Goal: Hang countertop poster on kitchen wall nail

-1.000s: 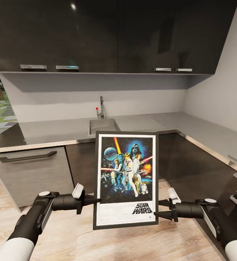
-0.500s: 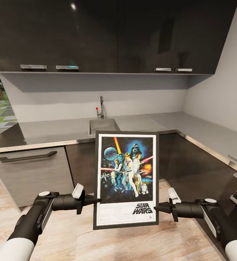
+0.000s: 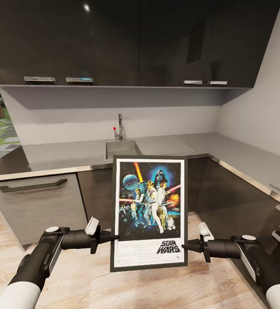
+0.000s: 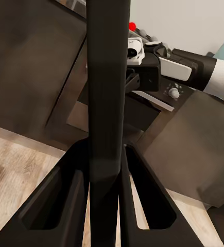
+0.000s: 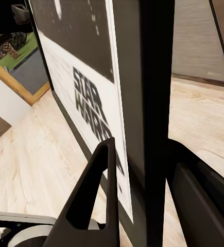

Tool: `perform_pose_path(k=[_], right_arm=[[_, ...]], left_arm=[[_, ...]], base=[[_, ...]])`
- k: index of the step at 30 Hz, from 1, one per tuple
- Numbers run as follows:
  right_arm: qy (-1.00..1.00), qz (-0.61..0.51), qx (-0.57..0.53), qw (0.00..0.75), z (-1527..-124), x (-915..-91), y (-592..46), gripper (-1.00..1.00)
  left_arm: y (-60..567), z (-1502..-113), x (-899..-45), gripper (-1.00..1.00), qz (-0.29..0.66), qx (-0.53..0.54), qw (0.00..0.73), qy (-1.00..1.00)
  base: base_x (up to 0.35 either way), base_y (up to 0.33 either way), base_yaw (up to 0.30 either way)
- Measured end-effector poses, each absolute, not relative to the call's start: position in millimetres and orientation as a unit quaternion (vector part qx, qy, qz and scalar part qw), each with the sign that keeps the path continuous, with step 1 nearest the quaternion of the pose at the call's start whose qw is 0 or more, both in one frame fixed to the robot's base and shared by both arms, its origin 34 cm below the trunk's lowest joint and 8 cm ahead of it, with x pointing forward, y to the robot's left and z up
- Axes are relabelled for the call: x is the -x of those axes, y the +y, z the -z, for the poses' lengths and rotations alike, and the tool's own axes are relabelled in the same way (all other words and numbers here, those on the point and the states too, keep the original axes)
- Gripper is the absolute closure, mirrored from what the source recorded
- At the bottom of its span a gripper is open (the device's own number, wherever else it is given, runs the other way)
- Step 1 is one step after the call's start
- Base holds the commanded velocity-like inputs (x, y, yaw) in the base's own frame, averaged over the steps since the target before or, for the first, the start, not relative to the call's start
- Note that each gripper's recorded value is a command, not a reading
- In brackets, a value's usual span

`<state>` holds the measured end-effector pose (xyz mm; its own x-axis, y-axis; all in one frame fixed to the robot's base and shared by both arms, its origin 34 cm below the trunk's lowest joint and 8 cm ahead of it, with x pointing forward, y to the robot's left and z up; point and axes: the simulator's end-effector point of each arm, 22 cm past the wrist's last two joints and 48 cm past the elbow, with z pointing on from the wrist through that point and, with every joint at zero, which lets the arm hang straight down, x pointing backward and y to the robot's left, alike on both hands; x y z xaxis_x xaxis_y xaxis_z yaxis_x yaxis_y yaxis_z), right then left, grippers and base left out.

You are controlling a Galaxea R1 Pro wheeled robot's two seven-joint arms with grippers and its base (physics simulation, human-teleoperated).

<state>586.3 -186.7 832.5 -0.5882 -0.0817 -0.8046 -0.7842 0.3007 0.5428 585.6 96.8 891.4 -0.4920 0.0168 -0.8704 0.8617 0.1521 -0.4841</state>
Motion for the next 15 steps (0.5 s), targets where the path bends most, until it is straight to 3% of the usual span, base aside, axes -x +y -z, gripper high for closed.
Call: perform_pose_path(k=[1,15], right_arm=[[0.730,-0.511,0.297,0.343,-832.5,-586.3,-186.7,1.00],[0.729,-0.513,0.297,0.343,-832.9,-585.7,-185.8,1.00]], left_arm=[[96.8,-891.5,-585.7,-1.00,0.559,-0.334,0.378,0.658],[98.3,-890.0,-586.4,-1.00,0.557,-0.333,0.376,0.661]], base=[[0.000,0.000,0.000],[0.000,0.000,0.000]])
